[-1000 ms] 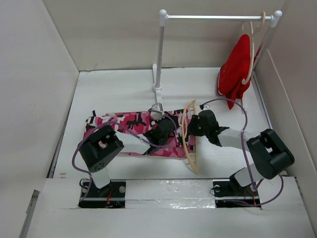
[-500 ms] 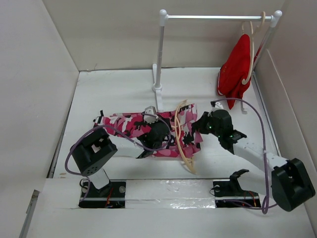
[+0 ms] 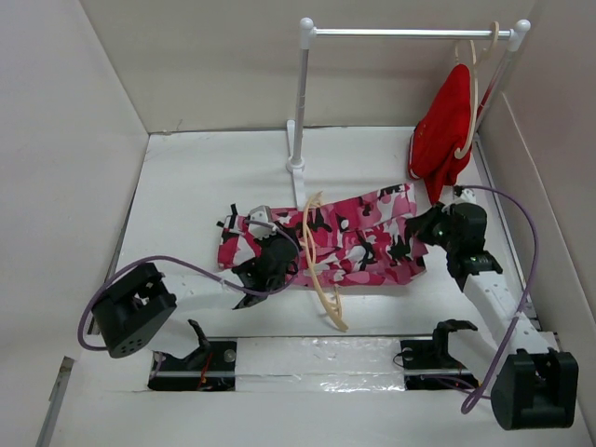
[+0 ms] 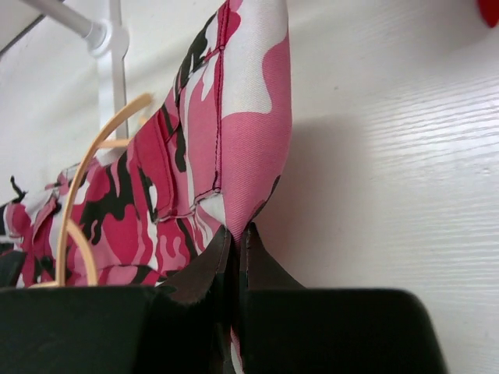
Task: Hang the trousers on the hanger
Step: Place the trousers on the hanger, then place the hanger at the clothesline.
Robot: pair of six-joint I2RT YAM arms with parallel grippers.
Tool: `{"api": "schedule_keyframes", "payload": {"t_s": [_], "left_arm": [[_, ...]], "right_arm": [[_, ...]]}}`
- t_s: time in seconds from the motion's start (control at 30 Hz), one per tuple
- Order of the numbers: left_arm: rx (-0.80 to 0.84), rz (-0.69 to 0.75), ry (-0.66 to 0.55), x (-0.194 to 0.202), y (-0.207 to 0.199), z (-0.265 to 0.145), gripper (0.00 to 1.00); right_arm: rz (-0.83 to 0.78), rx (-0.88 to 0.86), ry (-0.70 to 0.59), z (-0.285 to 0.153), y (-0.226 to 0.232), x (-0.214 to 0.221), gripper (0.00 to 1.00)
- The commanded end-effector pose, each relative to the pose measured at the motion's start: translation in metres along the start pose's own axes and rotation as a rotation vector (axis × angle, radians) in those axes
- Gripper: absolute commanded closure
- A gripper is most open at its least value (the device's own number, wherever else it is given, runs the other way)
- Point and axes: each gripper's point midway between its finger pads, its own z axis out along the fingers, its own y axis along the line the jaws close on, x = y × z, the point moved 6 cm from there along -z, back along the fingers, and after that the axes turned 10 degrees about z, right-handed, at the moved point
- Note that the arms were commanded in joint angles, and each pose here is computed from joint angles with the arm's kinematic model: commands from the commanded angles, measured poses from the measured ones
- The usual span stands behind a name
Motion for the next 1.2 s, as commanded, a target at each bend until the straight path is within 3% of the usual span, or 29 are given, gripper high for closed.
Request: {"api": "schedule_keyframes", "payload": {"t_s": [0.0, 0.27, 0.63, 0.73, 0.77, 0.87, 0.9, 0.97, 1.0, 1.07, 1.17], "left_arm": [[-0.087, 0.123, -0.007, -0.007, 0.023, -0.007, 1.00], [-0.044, 0.163, -0.018, -0.023, 0.015, -0.011, 1.00], [0.064, 0.199, -0.044, -0.072, -0.046, -0.019, 1.00], [0.115, 0.140, -0.040, -0.084, -0.059, -0.024, 1.00], [0.123, 0.123, -0.043, -0.088, -0.061, -0.026, 1.00], [0.145, 0.052, -0.059, -0.103, -0.065, -0.034, 1.00], [0.158, 0.028, -0.075, -0.111, -0.067, -0.037, 1.00], [0.170, 0.019, -0.095, -0.122, -0.072, -0.040, 1.00], [0.179, 0.007, -0.110, -0.132, -0.078, -0.041, 1.00], [0.169, 0.008, -0.116, -0.140, -0.081, -0.042, 1.00], [0.214, -0.015, -0.129, -0.153, -0.093, -0.048, 1.00]], "right_arm": [[-0.018, -0.061, -0.047, -0.001, 0.007, -0.022, 1.00], [0.002, -0.072, 0.009, 0.005, -0.002, -0.009, 1.00], [0.030, -0.051, 0.036, 0.012, -0.018, 0.008, 1.00], [0.000, -0.100, 0.030, 0.005, -0.001, 0.002, 0.94], [-0.011, -0.114, 0.032, 0.001, 0.006, 0.002, 0.90], [-0.066, -0.160, 0.022, -0.018, 0.040, -0.007, 0.65], [-0.086, -0.194, 0.033, -0.025, 0.054, -0.004, 0.48], [-0.089, -0.262, -0.016, -0.041, 0.079, -0.009, 0.33], [-0.057, -0.298, -0.009, -0.046, 0.089, -0.004, 0.21], [-0.055, -0.402, 0.031, -0.058, 0.113, 0.017, 0.14], [-0.044, -0.418, 0.047, -0.070, 0.136, 0.039, 0.10]]}}
